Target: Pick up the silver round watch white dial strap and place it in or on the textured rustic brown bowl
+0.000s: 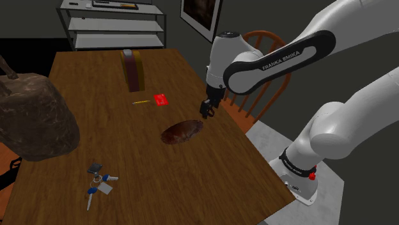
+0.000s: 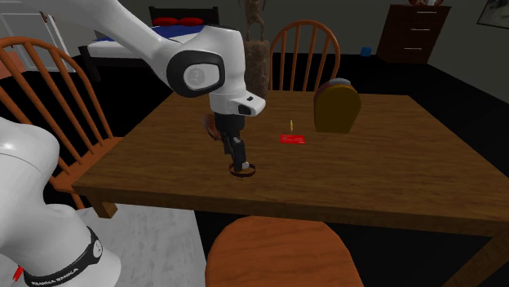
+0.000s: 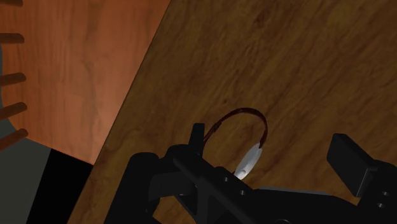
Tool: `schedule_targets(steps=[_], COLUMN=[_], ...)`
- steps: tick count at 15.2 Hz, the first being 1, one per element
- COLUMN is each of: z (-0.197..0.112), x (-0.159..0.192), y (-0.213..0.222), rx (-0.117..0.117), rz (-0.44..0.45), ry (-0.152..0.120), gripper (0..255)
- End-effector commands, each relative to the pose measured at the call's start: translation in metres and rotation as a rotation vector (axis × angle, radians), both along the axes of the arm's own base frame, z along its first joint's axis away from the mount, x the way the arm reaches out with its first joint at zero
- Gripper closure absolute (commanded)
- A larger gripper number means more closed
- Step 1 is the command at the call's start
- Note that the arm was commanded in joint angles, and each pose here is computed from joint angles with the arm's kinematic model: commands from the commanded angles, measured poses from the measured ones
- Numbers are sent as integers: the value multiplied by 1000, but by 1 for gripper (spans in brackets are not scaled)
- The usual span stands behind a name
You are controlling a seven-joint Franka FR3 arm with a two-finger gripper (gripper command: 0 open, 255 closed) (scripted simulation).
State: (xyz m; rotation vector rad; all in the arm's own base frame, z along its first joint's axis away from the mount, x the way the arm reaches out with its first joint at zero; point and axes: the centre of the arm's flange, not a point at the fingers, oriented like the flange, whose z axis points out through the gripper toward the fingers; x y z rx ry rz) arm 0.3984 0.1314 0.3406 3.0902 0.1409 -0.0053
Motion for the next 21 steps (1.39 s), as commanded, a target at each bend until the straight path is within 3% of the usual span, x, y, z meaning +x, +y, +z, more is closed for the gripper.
schedule_targets(steps=[1,3,4,13,21], z=[-1,-1,0,0,42], x=[0,0,0,0,0], y=[0,0,0,0,0], rx=[0,0,0,0,0], rz=[0,0,0,0,0], ry=[0,0,0,0,0], gripper=[0,0,255,255,255])
